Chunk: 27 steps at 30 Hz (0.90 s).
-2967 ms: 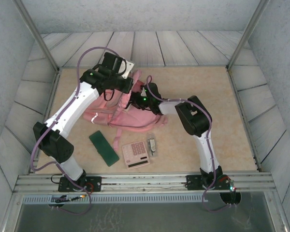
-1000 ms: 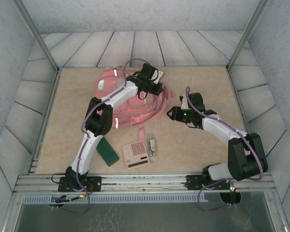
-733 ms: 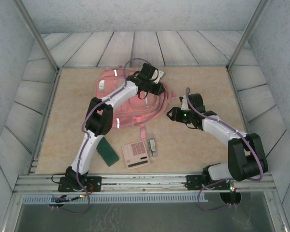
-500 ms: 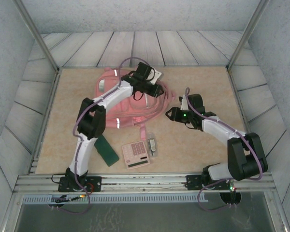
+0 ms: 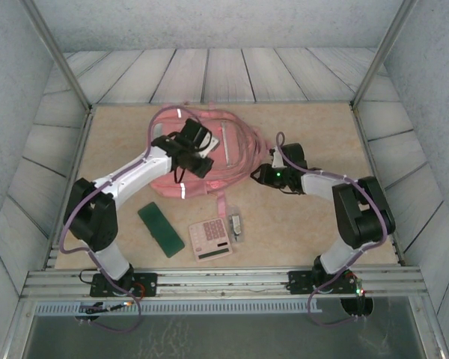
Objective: Pack the student bag
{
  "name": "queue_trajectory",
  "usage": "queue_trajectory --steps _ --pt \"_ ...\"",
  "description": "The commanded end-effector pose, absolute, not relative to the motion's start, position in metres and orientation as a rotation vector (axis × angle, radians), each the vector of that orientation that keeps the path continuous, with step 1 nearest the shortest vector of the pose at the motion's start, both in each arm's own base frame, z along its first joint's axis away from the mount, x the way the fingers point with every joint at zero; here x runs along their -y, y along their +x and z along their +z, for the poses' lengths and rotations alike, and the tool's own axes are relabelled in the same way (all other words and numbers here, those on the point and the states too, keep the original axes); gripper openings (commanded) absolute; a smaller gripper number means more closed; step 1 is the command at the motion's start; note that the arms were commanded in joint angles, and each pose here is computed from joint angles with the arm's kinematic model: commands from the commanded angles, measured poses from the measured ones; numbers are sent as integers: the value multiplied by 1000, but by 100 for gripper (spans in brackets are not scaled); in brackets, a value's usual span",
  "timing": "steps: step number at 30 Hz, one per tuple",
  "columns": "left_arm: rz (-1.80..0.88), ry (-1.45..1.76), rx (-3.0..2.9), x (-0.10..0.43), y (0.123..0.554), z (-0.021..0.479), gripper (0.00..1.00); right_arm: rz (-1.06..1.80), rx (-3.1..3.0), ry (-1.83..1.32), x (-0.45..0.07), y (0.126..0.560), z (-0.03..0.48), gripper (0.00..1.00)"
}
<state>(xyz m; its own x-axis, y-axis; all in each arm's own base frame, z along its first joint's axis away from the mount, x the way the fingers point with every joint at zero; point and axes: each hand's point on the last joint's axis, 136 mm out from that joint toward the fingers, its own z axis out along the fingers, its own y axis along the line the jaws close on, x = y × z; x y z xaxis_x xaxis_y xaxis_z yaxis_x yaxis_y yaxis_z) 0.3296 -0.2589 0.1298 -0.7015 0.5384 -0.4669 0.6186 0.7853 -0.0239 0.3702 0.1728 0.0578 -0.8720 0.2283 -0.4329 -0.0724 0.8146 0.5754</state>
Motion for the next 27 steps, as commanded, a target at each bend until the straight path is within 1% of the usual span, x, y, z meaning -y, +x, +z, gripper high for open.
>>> queue_trajectory --steps 1,8,12,15,18,21,22,27 --pt "-76 880 -2643 222 305 109 49 899 -2448 91 -188 394 67 41" --pt "-131 874 -2641 221 292 97 54 850 -2447 103 -191 428 58 35" --pt "-120 933 -2622 223 288 89 61 850 -2436 93 -192 432 64 34" --pt "-92 995 -2616 225 285 78 64 840 -2433 71 -191 426 70 34" --pt "-70 1050 -2616 226 284 69 64 814 -2438 37 -185 412 74 35" --pt "-43 1083 -2617 227 285 61 63 798 -2441 -13 -181 394 80 39" --pt "-49 1088 -2621 228 285 60 62 799 -2440 -34 -180 387 82 39" --pt "-78 1124 -2605 236 287 52 61 815 -2403 -100 -177 361 92 39"
